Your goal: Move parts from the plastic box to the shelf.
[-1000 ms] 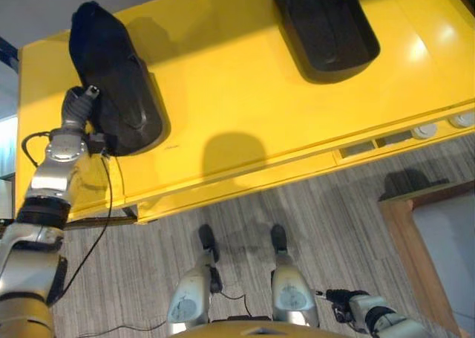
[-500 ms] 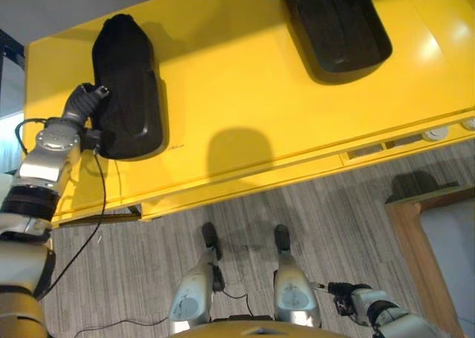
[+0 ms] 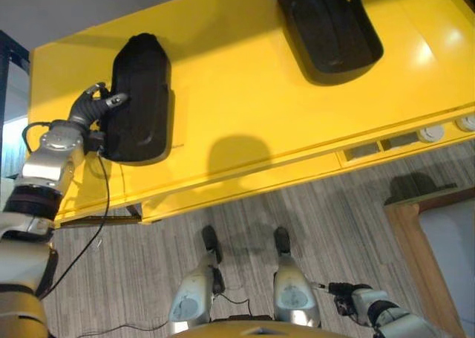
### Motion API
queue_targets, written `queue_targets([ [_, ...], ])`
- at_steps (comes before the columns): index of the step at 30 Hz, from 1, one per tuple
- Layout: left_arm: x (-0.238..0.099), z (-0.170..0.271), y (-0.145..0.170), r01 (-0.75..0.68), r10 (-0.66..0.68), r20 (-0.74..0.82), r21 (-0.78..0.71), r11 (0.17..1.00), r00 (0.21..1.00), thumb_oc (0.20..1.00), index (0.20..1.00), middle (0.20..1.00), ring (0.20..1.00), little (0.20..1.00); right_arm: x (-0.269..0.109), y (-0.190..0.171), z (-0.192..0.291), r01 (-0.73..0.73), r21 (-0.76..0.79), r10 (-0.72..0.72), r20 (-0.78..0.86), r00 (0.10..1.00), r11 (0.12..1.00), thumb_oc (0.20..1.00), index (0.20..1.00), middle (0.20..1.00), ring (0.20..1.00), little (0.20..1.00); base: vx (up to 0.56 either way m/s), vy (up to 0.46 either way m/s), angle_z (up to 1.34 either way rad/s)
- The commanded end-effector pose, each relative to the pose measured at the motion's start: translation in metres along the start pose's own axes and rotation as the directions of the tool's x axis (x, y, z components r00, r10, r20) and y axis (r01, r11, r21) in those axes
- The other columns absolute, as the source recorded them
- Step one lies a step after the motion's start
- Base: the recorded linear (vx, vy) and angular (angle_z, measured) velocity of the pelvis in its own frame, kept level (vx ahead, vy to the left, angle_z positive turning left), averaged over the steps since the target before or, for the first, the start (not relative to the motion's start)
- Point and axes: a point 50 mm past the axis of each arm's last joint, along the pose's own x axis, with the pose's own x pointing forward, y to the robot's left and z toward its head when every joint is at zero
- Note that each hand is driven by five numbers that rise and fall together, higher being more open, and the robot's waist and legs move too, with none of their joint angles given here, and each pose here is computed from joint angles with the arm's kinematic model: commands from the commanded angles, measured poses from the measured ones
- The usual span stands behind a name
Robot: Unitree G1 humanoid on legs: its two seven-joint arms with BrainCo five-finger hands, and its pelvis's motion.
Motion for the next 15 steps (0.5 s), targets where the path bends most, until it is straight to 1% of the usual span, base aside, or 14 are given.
queue_targets([
  [1, 0.002, -0.015, 0.0, -0.055, 0.052, -0.068, -0.05, 0.997, 0.996, 1.0, 1.0, 1.0, 1.0, 1.0, 0.002, 0.01, -0.018, -0.021, 0.021, 0.022, -0.058, 0.998, 1.0, 1.0, 1.0, 1.0, 1.0, 1.0, 0.0, 0.0, 0.0],
  [3, 0.001, -0.02, -0.001, -0.09, 0.084, -0.072, -0.076, 0.993, 0.994, 1.0, 1.0, 1.0, 1.0, 1.0, 0.003, 0.013, -0.021, -0.028, 0.023, 0.029, -0.061, 0.998, 0.999, 1.0, 1.0, 1.0, 1.0, 1.0, 0.0, 0.0, 0.0],
  [4, 0.0, -0.019, -0.002, -0.102, 0.097, -0.048, -0.111, 0.989, 0.994, 1.0, 1.0, 1.0, 1.0, 1.0, 0.003, 0.016, -0.024, -0.034, 0.023, 0.035, -0.067, 0.997, 0.999, 1.0, 1.0, 1.0, 1.0, 1.0, 0.0, 0.0, 0.0],
  [7, -0.001, -0.016, -0.003, -0.116, 0.115, -0.014, -0.151, 0.982, 0.993, 1.0, 1.0, 1.0, 1.0, 1.0, 0.004, 0.019, -0.028, -0.036, 0.022, 0.038, -0.076, 0.996, 0.999, 1.0, 1.0, 1.0, 1.0, 1.0, 0.01, -0.011, 0.01],
  [9, -0.007, -0.008, -0.01, -0.089, 0.104, 0.05, -0.239, 0.967, 0.993, 1.0, 1.0, 1.0, 1.0, 1.0, 0.004, 0.024, -0.037, -0.044, 0.018, 0.045, -0.101, 0.994, 0.999, 1.0, 1.0, 1.0, 1.0, 1.0, 0.04, -0.047, 0.01],
  [11, -0.013, -0.008, -0.02, -0.048, 0.072, 0.07, -0.305, 0.951, 0.995, 1.0, 1.0, 1.0, 1.0, 1.0, 0.004, 0.028, -0.043, -0.049, 0.022, 0.051, -0.122, 0.991, 0.999, 1.0, 1.0, 1.0, 1.0, 1.0, 0.05, -0.047, 0.17],
  [12, -0.017, -0.011, -0.026, -0.024, 0.055, 0.079, -0.352, 0.936, 0.995, 1.0, 1.0, 1.0, 1.0, 1.0, 0.004, 0.031, -0.047, -0.051, 0.024, 0.054, -0.136, 0.989, 0.998, 1.0, 1.0, 1.0, 1.0, 1.0, 0.04, -0.031, 0.16],
  [13, -0.018, -0.012, -0.027, -0.022, 0.053, 0.079, -0.358, 0.933, 0.995, 1.0, 1.0, 1.0, 1.0, 1.0, 0.004, 0.031, -0.048, -0.051, 0.024, 0.054, -0.139, 0.989, 0.998, 1.0, 1.0, 1.0, 1.0, 1.0, 0.06, -0.039, 0.06],
  [15, -0.029, -0.025, -0.039, -0.023, 0.056, 0.07, -0.404, 0.914, 0.996, 1.0, 1.0, 1.0, 1.0, 1.0, 0.005, 0.038, -0.056, -0.055, 0.036, 0.06, -0.167, 0.984, 0.998, 1.0, 1.0, 1.0, 1.0, 1.0, 0.04, -0.041, 0.02],
])
